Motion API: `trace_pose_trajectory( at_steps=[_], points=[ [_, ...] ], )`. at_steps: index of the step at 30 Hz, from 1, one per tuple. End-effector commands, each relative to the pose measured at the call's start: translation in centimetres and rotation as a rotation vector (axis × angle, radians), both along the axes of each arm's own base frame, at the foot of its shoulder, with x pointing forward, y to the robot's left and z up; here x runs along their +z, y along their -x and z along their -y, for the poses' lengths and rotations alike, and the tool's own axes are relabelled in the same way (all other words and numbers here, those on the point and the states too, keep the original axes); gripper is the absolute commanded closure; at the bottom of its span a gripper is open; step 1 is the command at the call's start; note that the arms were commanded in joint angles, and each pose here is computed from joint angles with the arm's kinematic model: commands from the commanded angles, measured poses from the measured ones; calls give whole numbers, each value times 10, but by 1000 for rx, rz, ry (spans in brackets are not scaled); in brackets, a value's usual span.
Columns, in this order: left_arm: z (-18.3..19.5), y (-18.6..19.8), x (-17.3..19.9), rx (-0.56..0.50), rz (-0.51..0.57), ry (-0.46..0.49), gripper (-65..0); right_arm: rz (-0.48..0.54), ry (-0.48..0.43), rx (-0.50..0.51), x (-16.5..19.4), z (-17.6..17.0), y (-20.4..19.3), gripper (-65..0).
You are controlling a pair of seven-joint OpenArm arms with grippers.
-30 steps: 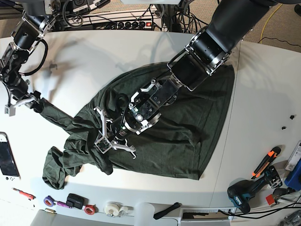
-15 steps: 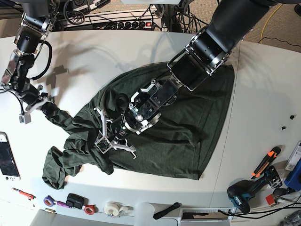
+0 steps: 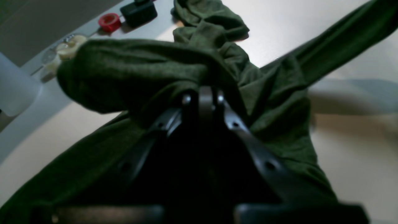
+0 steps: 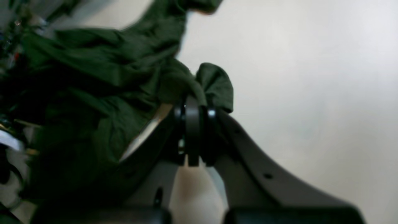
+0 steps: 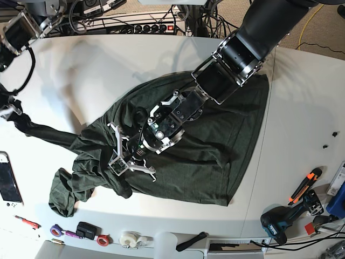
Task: Layout the t-shirt on the table in an organized manner, then fold the t-shirt properly
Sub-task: 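Release the sleeve with the right gripper and lift it away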
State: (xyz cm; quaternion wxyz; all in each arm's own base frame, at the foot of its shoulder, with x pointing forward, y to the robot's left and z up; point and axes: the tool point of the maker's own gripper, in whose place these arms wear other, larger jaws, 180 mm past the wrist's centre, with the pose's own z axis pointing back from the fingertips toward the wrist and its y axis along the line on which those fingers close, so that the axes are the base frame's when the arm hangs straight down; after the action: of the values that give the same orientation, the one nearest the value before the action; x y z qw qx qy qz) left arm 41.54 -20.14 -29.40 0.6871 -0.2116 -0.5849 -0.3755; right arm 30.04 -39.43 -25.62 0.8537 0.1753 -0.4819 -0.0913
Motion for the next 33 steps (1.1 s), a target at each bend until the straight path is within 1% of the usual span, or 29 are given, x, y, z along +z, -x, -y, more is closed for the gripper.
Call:
trace_pose_trajectory(
  at_steps=[1,4,8,13,17,23,33],
  points=[
    [14,-5,33,-17,62,59,0,109,33,10,36,4,-6,0],
    [14,-5,33,-17,62,59,0,174,46,49,54,-7,0,0],
    [14,-5,33,-17,62,59,0,214,65,106,67,-23,10,0],
    [14,-5,33,-17,62,59,0,219,101,174,72,-43,25,0],
    [14,-5,33,-17,62,59,0,227,125,248,79,-65,40,0],
    [14,-5,33,-17,62,59,0,162,229,346,75,-95,65,0],
    [14,-5,33,-16,62,58,0,93,396,544,75,-156,106,0]
  ],
)
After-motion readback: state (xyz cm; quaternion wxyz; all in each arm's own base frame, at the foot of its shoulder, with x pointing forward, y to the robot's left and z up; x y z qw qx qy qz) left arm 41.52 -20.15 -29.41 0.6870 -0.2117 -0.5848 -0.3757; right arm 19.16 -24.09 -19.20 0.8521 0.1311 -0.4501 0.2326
